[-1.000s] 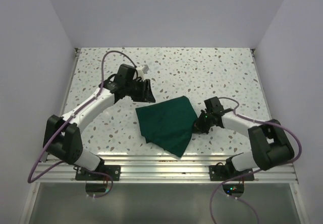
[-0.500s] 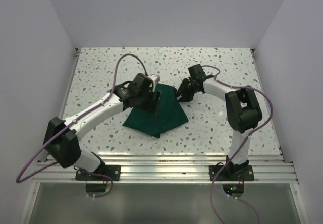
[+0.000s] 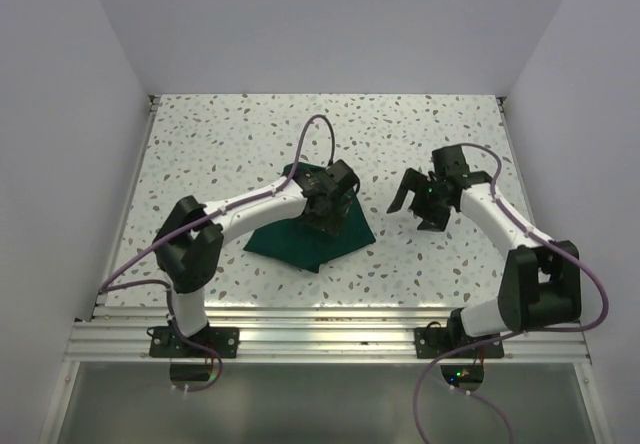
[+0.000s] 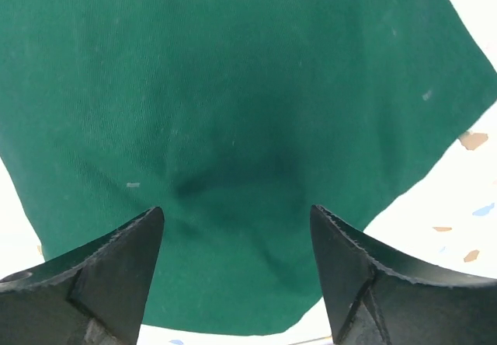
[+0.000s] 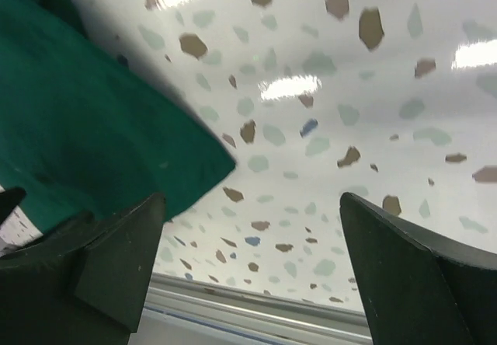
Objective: Prepare the surgical pack
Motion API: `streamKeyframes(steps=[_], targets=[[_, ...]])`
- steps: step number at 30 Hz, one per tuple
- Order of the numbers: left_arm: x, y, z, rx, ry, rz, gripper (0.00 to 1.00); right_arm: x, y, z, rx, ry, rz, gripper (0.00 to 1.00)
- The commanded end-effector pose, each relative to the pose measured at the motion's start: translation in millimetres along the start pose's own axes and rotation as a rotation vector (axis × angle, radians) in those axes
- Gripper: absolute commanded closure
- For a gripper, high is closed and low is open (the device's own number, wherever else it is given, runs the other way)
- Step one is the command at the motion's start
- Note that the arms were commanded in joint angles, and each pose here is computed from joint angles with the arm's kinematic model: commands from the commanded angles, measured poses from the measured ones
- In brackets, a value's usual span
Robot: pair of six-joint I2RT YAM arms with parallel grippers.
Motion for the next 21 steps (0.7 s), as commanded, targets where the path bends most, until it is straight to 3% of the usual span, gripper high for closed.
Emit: streamKeyframes(steps=[1,5,11,21], targets=[[13.7,-5.3,-0.4,0.076,0.001,0.009,0.22,-21.9,-17.2,3.9,0.007,0.044,0.022,0.01],[10.6,-15.3,-8.6,0.150,0.063,-0.012,0.24,-31.9,-23.7,2.6,0.032,0.056,0.008,0.01],[6.7,-26.7,-7.8,0.182,0.063,-0.016,0.25,-34.7,-24.2,3.5,0.062,0.053,0.012,0.01],[-21.7,-26.0,-23.6,0.184,0.139,-0.035,0.39,-44.9,-32.4,-1.3,0.090,0.066,-0.009,0.01]])
Point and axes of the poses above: each gripper's point midway between its finger pads, its own z axis back along the fingers, its own y axis along the line the jaws close on, x = y × z, the point moved 9 cm from there along z, back along the fingers, and after that the axes turned 11 degrees about -z, right-handed, at the moved point
